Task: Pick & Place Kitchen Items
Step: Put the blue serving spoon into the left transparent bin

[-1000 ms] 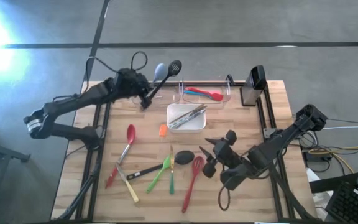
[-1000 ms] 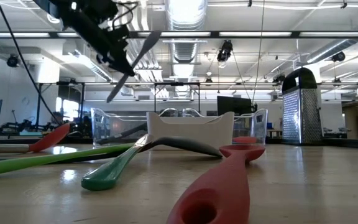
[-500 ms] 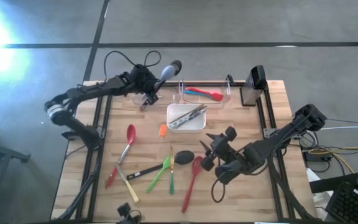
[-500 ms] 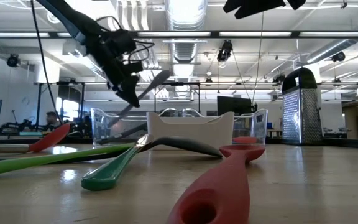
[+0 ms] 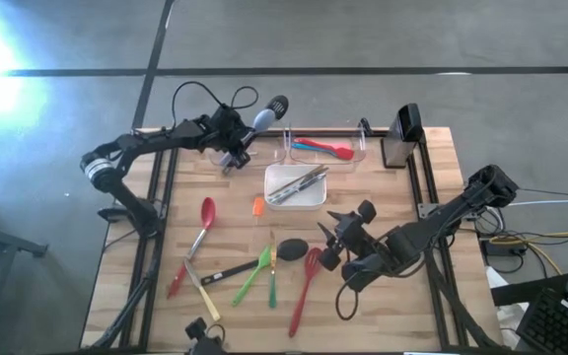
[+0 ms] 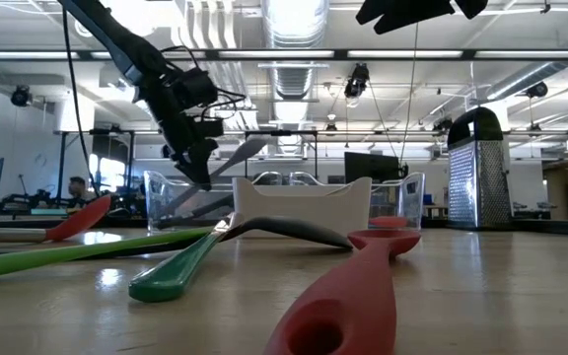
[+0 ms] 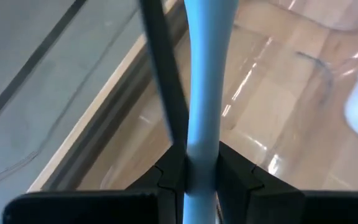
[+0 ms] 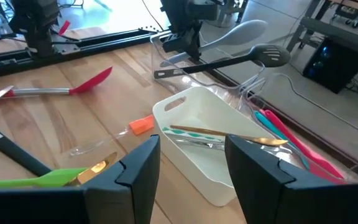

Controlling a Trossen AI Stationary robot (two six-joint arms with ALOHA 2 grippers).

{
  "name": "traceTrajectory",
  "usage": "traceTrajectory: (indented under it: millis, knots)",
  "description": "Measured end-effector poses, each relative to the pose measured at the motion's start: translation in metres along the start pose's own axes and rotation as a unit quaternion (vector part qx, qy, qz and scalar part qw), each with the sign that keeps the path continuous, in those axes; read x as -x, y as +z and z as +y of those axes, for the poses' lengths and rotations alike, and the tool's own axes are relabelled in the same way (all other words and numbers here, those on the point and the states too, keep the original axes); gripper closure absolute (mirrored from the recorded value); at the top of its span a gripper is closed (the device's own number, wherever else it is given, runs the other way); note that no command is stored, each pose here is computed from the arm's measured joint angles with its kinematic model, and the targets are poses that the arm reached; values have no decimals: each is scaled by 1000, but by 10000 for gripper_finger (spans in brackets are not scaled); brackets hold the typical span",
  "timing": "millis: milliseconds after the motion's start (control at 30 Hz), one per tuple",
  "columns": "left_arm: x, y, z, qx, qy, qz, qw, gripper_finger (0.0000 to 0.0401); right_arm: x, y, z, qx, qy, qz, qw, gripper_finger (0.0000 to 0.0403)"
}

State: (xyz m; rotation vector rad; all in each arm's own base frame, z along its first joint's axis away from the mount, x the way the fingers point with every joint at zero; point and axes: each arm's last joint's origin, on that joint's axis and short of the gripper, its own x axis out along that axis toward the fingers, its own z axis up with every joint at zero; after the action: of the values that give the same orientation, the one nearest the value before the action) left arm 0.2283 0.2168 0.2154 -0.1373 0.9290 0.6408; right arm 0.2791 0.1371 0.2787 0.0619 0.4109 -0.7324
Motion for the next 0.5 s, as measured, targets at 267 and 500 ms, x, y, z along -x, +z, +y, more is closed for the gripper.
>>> traceTrajectory:
  millis: [267,500]
  knots:
    - [-13,-3,8,16,-10,18,1000,339,-1,1,0,-3,-2,-1,1000,234]
    - [-27,0,8,12,-13,35,999,339,-5,2,-2,-5,-10,-1,1000,234]
